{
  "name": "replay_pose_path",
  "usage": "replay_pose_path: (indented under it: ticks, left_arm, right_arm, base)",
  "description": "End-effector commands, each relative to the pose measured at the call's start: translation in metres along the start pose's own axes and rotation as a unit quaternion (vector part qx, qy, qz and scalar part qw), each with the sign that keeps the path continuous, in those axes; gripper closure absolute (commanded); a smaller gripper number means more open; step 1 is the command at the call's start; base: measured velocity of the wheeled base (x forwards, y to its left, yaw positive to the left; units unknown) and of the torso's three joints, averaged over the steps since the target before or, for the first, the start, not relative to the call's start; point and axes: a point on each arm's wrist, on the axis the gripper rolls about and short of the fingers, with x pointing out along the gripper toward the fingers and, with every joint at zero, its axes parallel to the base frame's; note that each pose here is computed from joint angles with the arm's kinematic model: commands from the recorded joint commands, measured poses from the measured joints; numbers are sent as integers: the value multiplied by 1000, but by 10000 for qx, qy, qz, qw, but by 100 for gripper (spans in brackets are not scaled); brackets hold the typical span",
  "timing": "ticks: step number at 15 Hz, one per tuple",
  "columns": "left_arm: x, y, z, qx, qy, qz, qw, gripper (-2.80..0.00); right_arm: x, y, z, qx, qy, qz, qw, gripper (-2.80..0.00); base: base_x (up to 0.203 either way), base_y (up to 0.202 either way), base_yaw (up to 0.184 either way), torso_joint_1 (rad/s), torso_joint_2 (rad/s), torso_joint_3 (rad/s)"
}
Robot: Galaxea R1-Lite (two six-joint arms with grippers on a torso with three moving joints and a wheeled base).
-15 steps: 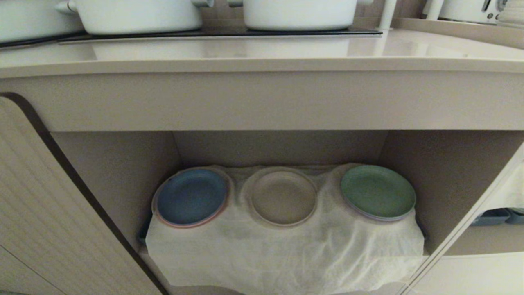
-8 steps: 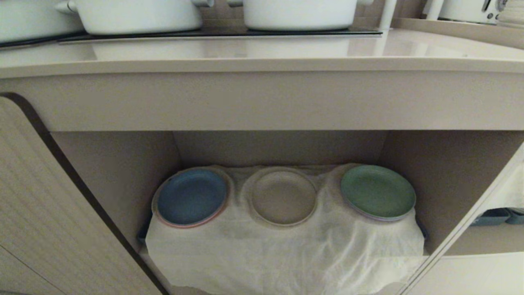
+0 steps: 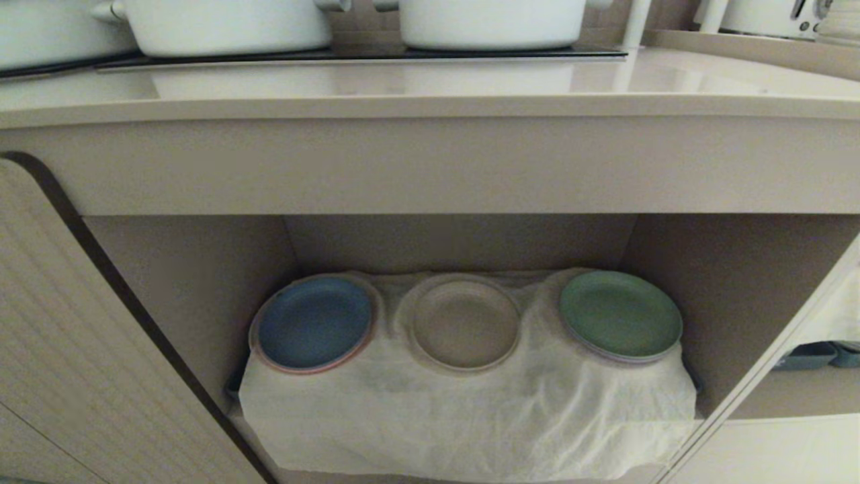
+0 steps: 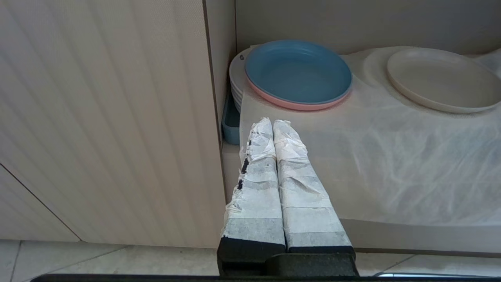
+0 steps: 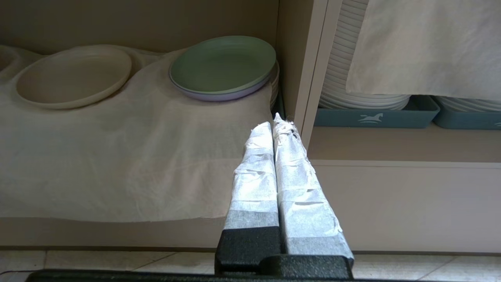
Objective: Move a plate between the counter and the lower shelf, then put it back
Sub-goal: Pick up the plate in the cupboard
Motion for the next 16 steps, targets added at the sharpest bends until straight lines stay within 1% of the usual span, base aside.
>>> replay_pose_path:
  ticks: [1, 2, 4, 5, 7, 9, 10, 11, 13, 16]
  left_arm:
    - [0, 0, 0, -2, -2, 1, 10000, 0]
    - [0, 0, 0, -2, -2, 1, 10000, 0]
    - [0, 0, 0, -2, -2, 1, 10000, 0]
    - [0, 0, 0, -2, -2, 1, 10000, 0]
    - [0, 0, 0, -2, -7, 1, 10000, 0]
    - [0, 0, 0, -2, -2, 1, 10000, 0]
    - [0, 0, 0, -2, -2, 1, 10000, 0]
    - [0, 0, 0, -2, -2, 1, 10000, 0]
    - [0, 0, 0, -2, -2, 1, 10000, 0]
    - [0, 0, 0, -2, -2, 1, 10000, 0]
  right_arm:
    - [0, 0, 0, -5, -4, 21, 10000, 0]
    - [0, 1, 2, -23, -64, 129, 9999, 0]
    - [0, 1, 6, -134, -231, 192, 9995, 0]
    - [0, 1, 10, -147, -394, 297, 9987, 0]
    - [0, 2, 23, -182, -573, 566, 9966, 0]
    - [1, 3, 32, -255, -594, 904, 9938, 0]
    - [1, 5, 35, -281, -603, 1189, 9907, 0]
    - [1, 6, 39, -301, -613, 1533, 9858, 0]
    - [2, 9, 46, -355, -558, 2297, 9710, 0]
    - [9, 14, 48, -374, -255, 3537, 9343, 0]
  base:
    - [0, 0, 0, 0, 0, 0]
    - [0, 0, 0, 0, 0, 0]
    - [0, 0, 0, 0, 0, 0]
    - [0, 0, 0, 0, 0, 0]
    - [0, 0, 0, 0, 0, 0]
    - [0, 0, 0, 0, 0, 0]
    - [0, 0, 0, 0, 0, 0]
    - [0, 0, 0, 0, 0, 0]
    - [0, 0, 0, 0, 0, 0]
    - [0, 0, 0, 0, 0, 0]
